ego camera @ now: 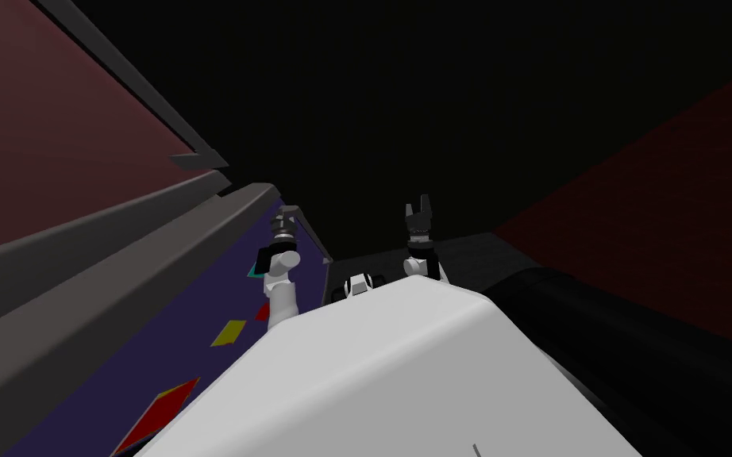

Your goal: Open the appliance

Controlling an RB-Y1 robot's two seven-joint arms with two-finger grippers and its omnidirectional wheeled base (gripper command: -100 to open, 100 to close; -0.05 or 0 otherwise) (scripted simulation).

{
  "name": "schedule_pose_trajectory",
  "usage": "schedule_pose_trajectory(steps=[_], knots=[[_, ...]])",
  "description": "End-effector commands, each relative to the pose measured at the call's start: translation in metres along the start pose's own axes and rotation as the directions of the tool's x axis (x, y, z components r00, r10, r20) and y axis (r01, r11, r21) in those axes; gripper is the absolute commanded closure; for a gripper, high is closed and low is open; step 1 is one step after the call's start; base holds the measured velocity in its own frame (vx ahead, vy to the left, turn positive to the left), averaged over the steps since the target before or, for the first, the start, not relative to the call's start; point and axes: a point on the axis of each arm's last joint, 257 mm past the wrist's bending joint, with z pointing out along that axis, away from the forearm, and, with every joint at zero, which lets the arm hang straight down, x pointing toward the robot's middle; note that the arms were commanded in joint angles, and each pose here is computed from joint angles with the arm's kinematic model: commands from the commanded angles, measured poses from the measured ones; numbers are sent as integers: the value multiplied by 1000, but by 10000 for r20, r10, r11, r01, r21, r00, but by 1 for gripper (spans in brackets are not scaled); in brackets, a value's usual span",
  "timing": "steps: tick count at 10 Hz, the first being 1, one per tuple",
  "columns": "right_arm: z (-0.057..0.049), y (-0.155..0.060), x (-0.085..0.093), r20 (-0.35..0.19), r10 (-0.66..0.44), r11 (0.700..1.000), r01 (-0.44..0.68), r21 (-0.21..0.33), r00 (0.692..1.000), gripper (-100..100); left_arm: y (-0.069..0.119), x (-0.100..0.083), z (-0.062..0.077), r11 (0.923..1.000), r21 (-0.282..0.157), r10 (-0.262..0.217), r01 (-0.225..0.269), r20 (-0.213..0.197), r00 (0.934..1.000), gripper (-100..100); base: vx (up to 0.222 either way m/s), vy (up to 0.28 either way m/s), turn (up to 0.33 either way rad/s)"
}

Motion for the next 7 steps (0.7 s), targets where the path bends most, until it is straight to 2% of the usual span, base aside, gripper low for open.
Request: schedule_pose_trajectory(steps=[1,4,5,6,7], knots=[[0,0,0,0,0,10000,0,-1,10000,0,8,33,-4,9995,-263,-209,193,-595,9980,100,-237,-126,-158],[0,0,0,0,0,10000,0,1,10000,0,14,70,-7,9985,-452,-375,320,-1267,9912,100,-207,-179,-146],[0,0,0,0,-1,10000,1,0,10000,0,11,63,-5,9991,-364,-267,228,-1107,9935,100,-106,-81,-41],[0,0,0,0,-4,10000,4,2,10000,0,18,91,-9,9980,-537,-411,330,-1591,9864,100,-195,-91,-171],[0,0,0,-1,-3,10000,3,1,10000,0,18,91,-9,9980,-537,-411,330,-1591,9864,100,-215,-75,-177]])
